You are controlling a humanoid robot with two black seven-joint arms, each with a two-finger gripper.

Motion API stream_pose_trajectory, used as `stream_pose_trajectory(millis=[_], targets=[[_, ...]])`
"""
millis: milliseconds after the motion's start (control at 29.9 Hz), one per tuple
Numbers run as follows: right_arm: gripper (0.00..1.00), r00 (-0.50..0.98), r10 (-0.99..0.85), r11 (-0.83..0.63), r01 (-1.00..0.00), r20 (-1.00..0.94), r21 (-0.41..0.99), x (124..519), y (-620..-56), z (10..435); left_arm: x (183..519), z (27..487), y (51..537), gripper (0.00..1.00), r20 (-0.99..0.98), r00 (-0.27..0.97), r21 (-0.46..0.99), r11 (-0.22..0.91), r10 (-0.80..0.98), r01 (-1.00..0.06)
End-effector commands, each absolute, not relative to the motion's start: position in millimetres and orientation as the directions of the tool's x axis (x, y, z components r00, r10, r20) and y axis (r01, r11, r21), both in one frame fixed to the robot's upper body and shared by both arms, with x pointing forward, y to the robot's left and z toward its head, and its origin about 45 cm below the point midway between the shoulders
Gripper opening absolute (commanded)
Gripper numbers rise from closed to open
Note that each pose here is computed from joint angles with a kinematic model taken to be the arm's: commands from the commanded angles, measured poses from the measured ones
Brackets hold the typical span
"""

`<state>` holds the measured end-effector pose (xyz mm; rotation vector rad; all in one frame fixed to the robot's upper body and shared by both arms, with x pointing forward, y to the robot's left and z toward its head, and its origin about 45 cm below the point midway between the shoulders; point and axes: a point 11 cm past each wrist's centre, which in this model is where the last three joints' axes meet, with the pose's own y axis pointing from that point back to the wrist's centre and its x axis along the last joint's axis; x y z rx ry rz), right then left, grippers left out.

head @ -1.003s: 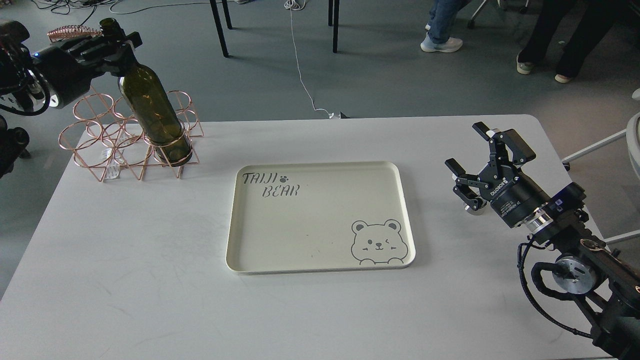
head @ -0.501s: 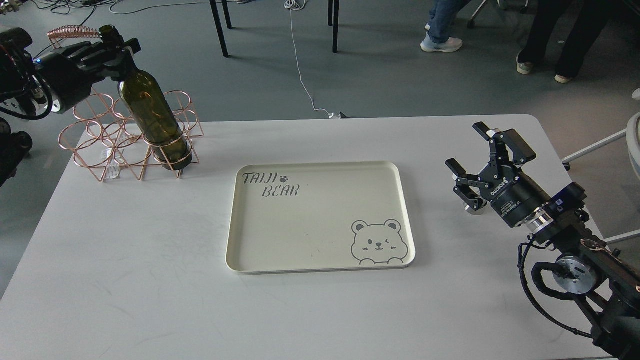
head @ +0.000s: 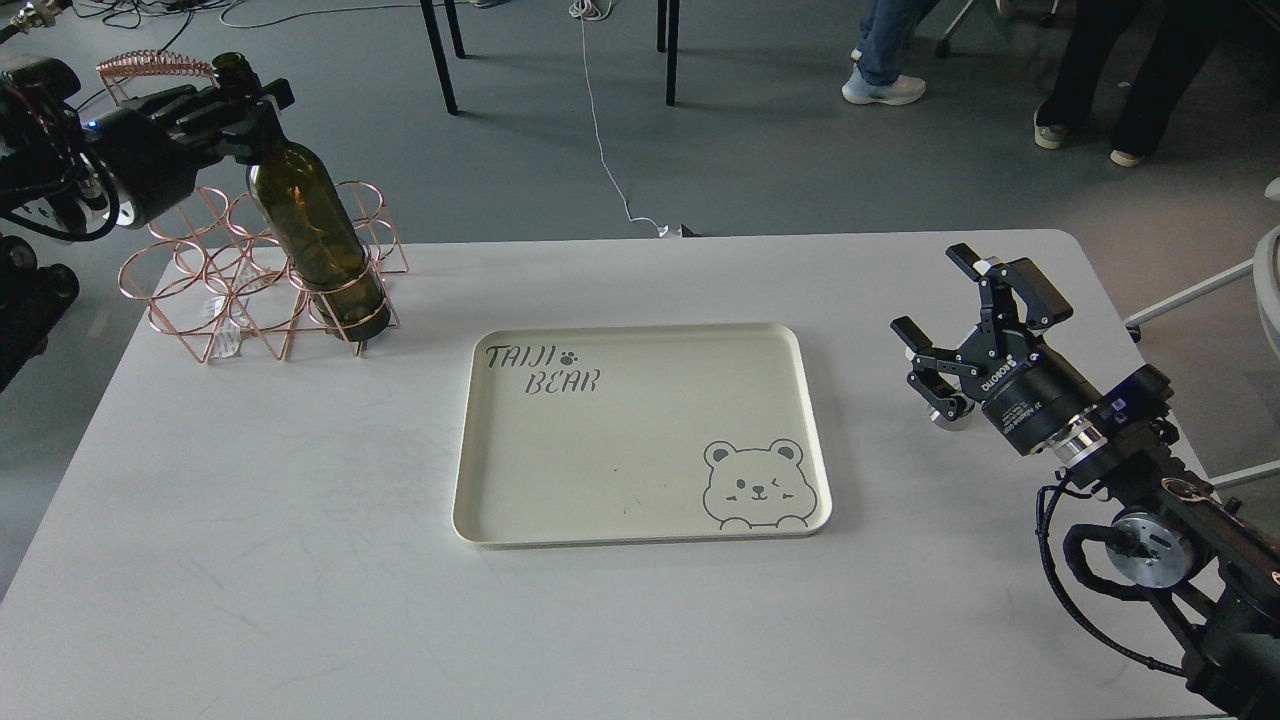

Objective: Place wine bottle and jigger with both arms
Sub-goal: 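Hold the bottle upright in the rack with the left gripper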

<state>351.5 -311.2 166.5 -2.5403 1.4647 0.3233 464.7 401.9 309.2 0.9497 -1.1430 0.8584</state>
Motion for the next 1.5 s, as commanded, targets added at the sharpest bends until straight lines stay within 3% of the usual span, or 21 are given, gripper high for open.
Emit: stream_pose_trajectory(millis=[0, 67, 435, 802, 1036, 1471], targets=[[0.99, 0.487, -0.827, -0.493, -0.868, -0.281, -0.056, 351.6, -311.3, 166.6, 464.4, 308.4, 401.9, 0.34, 0.975, 0.207, 0.168, 0.363, 0.074, -0.916], [0.99, 0.488, -0.826, -0.494, -0.868, -0.282, -0.055, 351.4, -311.0, 166.2, 464.4, 308.4, 401.9, 0.37, 0.975, 0.208, 0.168, 0.363, 0.074, -0.916], [0.99, 0.488, -0.826, -0.494, -0.868, -0.282, -0.056, 351.4, -311.0, 166.4, 464.1, 307.6, 401.6, 0.75, 0.975, 0.212, 0.171, 0.365, 0.074, -0.915], [0.99, 0.488, -0.826, -0.494, -0.868, -0.282, -0.055, 351.4, -311.0, 166.2, 463.5, 306.6, 401.0, 0.78, 0.974, 0.212, 0.171, 0.366, 0.074, -0.914], [0.99, 0.488, -0.826, -0.494, -0.868, -0.282, -0.055, 351.4, -311.0, 166.2, 462.5, 304.6, 400.3, 0.96, 0.973, 0.215, 0.171, 0.369, 0.08, -0.914], [0.99, 0.488, -0.826, -0.494, -0.868, -0.282, -0.054, 351.4, -311.0, 166.2, 462.5, 305.5, 400.5, 0.96, 0.971, 0.212, 0.158, 0.368, 0.11, -0.916]])
